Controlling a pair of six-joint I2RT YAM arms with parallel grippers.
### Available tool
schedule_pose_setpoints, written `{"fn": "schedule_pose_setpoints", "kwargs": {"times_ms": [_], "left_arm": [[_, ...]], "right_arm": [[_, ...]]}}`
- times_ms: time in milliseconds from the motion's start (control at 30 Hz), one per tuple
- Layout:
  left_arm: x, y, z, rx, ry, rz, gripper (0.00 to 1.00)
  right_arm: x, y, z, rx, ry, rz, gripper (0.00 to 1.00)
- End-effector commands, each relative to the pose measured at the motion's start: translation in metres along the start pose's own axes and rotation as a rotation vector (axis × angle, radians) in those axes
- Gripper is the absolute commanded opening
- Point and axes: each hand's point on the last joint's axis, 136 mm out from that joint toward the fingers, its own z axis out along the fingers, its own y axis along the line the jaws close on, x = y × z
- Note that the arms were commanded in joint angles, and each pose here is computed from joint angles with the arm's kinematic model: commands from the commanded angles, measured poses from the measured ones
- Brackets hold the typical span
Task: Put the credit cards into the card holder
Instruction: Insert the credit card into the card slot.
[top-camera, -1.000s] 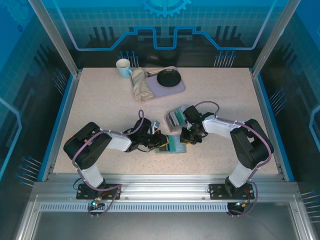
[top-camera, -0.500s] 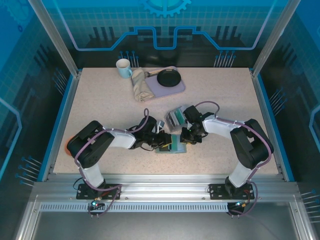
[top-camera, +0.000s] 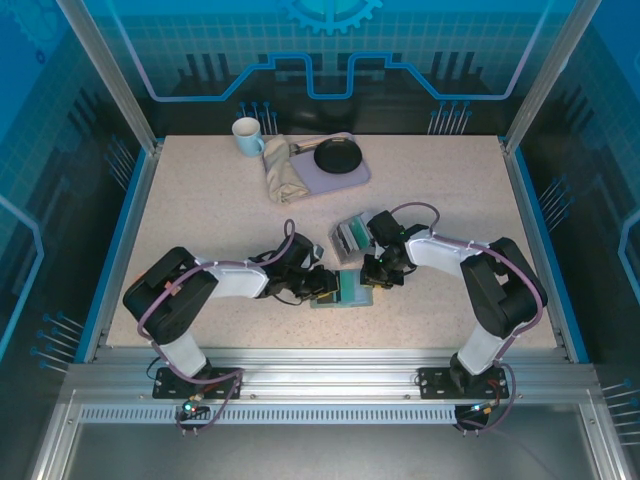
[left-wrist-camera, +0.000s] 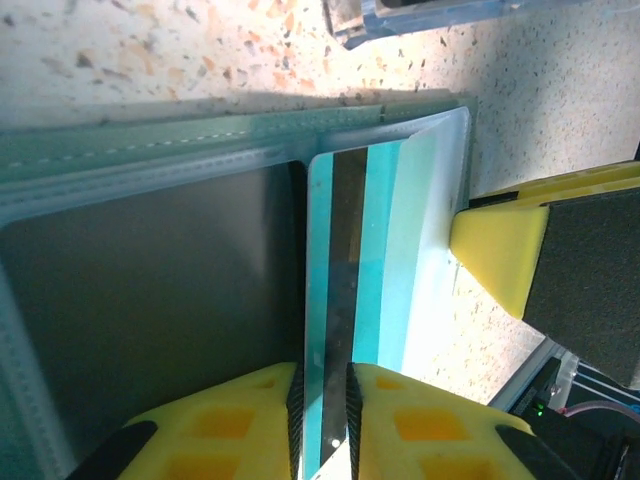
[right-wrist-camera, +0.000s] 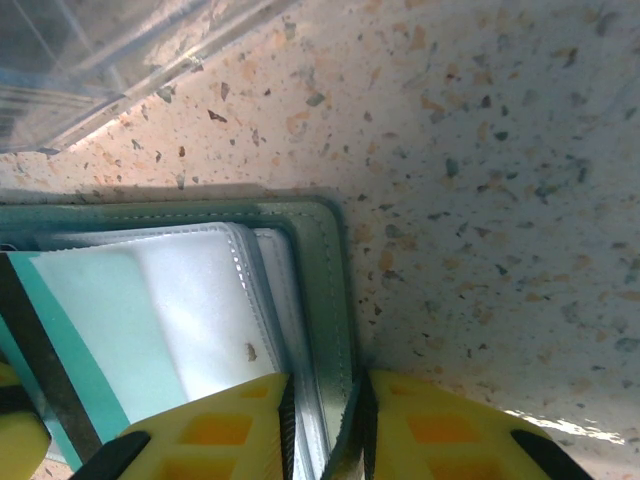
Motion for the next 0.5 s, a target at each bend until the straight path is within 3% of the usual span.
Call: {"fn": "schedule_pose_setpoints", "kwargs": {"times_ms": [0,300,467], "left_arm": [[-0.002,-0.004,-0.005,-0.008,-0.012,0.027,0.13],[0.003,-0.008,0.001,0.021,0.034,0.030,0.04],[0.005,-0.011,0.006,0.033,0.061,0.030,0.03]], "right_arm": [[0.021,-0.021,0.030,0.060,0.089,0.032,0.24],[0.022,-0.021,0.032,0.055,0.096,0.032,0.24],[0.021,-0.017,0.032,0.037,0.093,0.036,0.24]]}}
